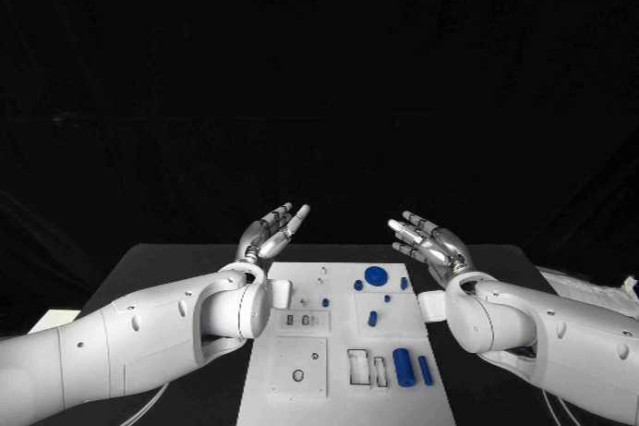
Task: Assemble the parts on the task board
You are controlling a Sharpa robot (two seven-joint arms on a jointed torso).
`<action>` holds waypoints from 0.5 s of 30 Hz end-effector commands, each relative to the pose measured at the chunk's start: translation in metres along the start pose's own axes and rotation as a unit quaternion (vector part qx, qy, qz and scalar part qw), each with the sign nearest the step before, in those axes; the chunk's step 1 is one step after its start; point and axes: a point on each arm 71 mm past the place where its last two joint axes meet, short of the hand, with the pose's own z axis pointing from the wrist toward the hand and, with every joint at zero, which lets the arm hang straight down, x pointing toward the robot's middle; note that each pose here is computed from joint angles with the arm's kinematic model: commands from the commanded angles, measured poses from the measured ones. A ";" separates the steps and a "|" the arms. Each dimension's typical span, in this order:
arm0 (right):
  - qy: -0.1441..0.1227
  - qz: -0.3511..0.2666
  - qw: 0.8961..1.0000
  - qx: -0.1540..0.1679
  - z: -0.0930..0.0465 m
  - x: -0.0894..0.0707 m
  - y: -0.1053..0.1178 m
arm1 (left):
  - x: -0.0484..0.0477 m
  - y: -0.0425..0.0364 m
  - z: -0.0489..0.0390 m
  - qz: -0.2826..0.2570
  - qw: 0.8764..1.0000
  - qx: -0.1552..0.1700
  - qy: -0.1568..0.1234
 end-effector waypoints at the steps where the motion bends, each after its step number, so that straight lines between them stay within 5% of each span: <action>1: 0.096 -0.002 0.995 0.006 0.000 0.010 -0.001 | 0.0040 -0.0021 0.0005 -0.021 0.999 0.009 0.024; 7: 0.114 -0.004 0.993 0.009 0.001 0.009 -0.002 | 0.0040 -0.0021 0.0005 -0.021 0.999 0.009 0.024; 8: 0.080 -0.076 0.993 -0.049 0.005 -0.012 0.009 | -0.0038 -0.0031 0.0013 -0.025 0.999 0.017 0.019; 15: 0.080 -0.144 0.983 -0.082 0.008 -0.019 0.014 | -0.0144 -0.0053 -0.0011 -0.029 0.999 0.023 0.018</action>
